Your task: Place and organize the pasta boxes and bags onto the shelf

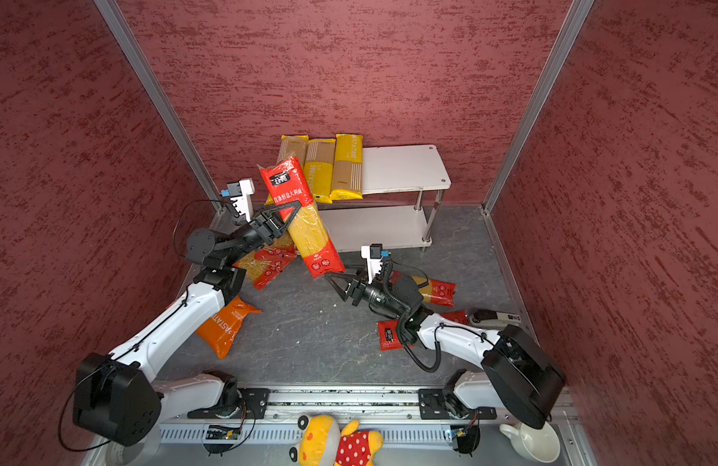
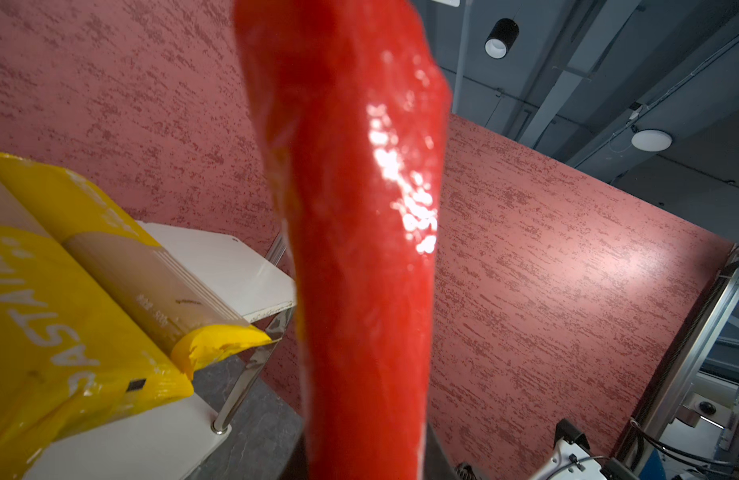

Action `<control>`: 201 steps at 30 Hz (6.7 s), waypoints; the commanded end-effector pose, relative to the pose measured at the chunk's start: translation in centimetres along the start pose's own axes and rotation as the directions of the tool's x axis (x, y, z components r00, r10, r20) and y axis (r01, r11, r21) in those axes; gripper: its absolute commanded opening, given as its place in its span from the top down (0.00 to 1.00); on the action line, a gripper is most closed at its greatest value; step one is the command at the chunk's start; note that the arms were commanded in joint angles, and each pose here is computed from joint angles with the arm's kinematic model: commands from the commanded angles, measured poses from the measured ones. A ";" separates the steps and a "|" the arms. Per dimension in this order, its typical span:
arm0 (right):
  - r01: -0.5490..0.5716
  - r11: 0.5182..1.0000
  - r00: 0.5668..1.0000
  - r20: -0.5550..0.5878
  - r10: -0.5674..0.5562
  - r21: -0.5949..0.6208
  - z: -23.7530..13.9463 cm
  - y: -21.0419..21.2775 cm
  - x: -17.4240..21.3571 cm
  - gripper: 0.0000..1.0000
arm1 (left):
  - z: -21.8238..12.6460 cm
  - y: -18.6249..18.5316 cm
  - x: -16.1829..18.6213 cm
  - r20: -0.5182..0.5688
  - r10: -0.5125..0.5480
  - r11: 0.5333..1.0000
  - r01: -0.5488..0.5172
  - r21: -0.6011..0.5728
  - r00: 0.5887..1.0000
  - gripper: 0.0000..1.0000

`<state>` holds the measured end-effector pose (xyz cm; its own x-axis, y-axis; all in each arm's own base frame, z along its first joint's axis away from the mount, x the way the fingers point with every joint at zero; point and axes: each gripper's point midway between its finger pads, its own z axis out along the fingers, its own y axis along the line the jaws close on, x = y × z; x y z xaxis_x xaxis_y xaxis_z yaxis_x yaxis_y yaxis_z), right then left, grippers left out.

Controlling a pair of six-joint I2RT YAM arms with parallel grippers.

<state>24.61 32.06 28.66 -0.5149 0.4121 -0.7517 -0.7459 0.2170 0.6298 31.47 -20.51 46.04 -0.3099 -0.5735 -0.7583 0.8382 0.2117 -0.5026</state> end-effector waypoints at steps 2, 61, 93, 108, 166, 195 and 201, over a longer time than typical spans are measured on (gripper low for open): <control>-0.015 0.999 0.994 0.107 0.019 -0.043 -0.3 1.2 -2.1 0.35 | 0.9 -3.2 -4.1 0.156 0.062 0.994 -0.076 0.079 0.986 0.90; 0.149 0.981 0.846 0.529 -0.063 -0.122 0.1 3.3 -20.9 0.97 | 1.5 -1.0 4.5 -0.027 -0.023 0.999 0.021 -0.037 0.999 0.26; -0.276 0.933 0.744 0.666 0.055 0.230 -3.0 -4.5 -29.0 0.93 | -2.9 2.7 10.9 -0.098 -0.107 0.974 0.085 -0.208 0.989 0.25; -0.415 0.853 0.778 0.609 0.153 0.316 -2.5 -7.7 -27.0 0.56 | -2.9 2.6 11.8 -0.110 -0.110 0.975 0.086 -0.206 0.988 0.26; -0.597 0.799 0.739 0.437 0.513 0.071 0.4 -8.9 -22.9 0.97 | -2.4 2.4 13.5 -0.134 -0.132 0.974 0.104 -0.199 0.982 0.26; -0.546 0.677 0.837 0.365 0.408 0.494 -10.1 -10.1 -10.7 0.47 | -2.2 1.3 21.5 -0.380 -0.061 0.968 -0.037 -0.246 0.923 0.26; -0.508 0.475 0.843 0.301 0.446 0.719 -15.9 -14.5 -1.7 0.48 | -2.2 2.0 27.5 -0.496 -0.088 0.963 -0.053 -0.264 0.864 0.26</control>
<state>31.70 15.77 23.37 -0.6086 0.7408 -0.2844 0.0650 0.4037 0.9126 23.59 -33.06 25.11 -0.5693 -0.1796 -0.8023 0.7024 0.4008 -0.5882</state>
